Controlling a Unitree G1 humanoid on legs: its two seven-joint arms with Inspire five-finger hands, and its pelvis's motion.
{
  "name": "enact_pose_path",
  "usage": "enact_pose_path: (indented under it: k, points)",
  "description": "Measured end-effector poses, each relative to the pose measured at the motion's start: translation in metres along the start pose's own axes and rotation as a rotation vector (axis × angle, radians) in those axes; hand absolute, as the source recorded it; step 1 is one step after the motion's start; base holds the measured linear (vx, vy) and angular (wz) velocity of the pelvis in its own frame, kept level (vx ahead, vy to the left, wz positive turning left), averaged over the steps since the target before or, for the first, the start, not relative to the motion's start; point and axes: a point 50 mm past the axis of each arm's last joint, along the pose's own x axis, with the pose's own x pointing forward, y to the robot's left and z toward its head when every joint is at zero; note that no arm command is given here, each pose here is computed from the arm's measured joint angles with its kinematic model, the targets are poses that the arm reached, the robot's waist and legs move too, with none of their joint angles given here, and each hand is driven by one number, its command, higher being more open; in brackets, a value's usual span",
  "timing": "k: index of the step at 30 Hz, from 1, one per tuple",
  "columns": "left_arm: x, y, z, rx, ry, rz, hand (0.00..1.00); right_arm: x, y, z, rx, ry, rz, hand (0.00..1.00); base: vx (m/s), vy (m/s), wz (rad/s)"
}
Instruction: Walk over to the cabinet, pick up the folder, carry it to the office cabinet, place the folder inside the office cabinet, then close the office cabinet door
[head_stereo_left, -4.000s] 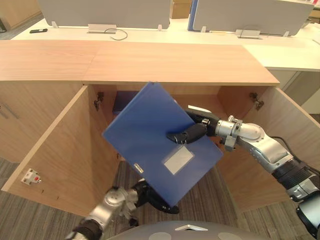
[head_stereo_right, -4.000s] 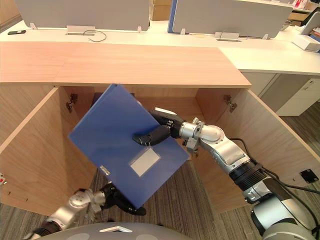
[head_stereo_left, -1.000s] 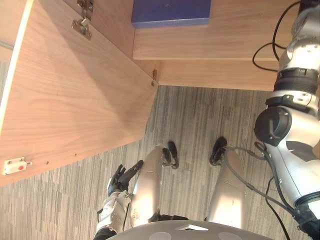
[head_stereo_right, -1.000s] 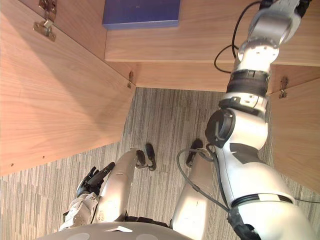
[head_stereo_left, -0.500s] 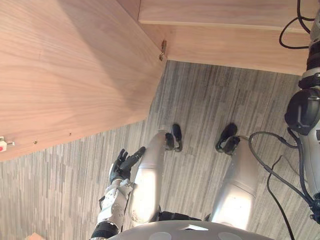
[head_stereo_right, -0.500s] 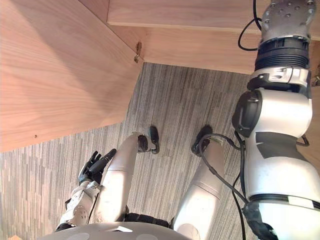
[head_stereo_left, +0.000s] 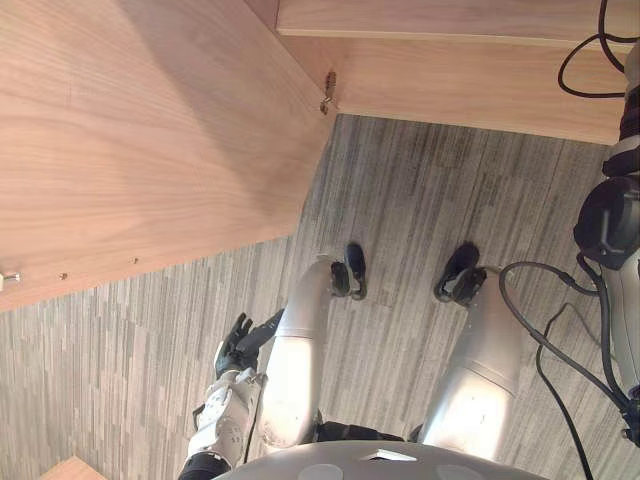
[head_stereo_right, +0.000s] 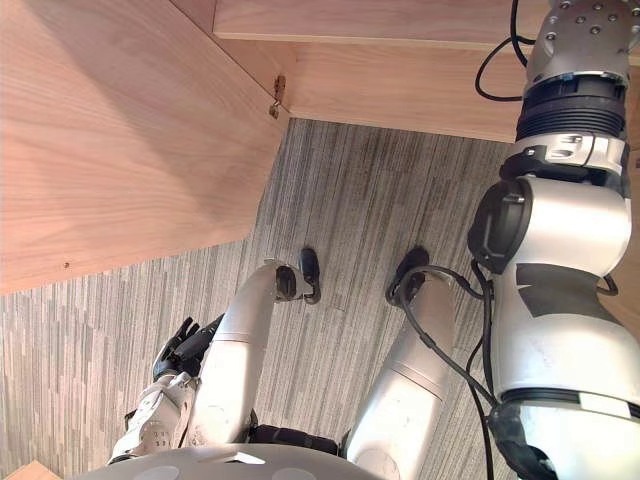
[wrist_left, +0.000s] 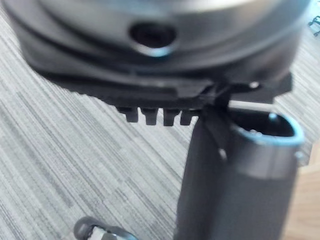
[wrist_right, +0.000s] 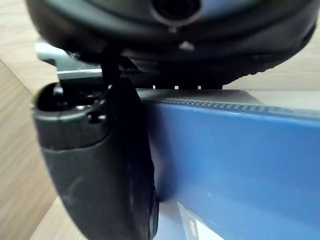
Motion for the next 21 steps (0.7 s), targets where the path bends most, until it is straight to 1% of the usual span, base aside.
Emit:
enact_pose_path:
  k: [7, 15, 18, 20, 21]
  points:
    - [0.000, 0.009, -0.007, -0.031, 0.029, 0.048, 1.00, -0.004, 0.012, 0.003, -0.058, -0.033, 0.092, 1.00, -0.04, 0.072, 0.00]
    - [0.001, 0.012, -0.013, -0.067, 0.056, 0.083, 1.00, -0.003, 0.007, -0.004, -0.216, -0.009, 0.157, 1.00, -0.02, 0.081, 0.00]
    - [0.001, 0.014, -0.016, -0.095, 0.067, 0.105, 1.00, 0.003, -0.007, -0.013, -0.364, 0.025, 0.142, 1.00, 0.01, 0.066, -0.02]
    - [0.001, 0.016, -0.015, -0.077, 0.064, 0.106, 1.00, 0.006, -0.018, -0.024, -0.527, 0.068, 0.148, 1.00, 0.02, 0.073, -0.08]
    - [0.002, 0.016, -0.015, -0.068, 0.062, 0.103, 1.00, 0.006, -0.021, -0.025, -0.555, 0.076, 0.150, 1.00, 0.01, 0.069, -0.05]
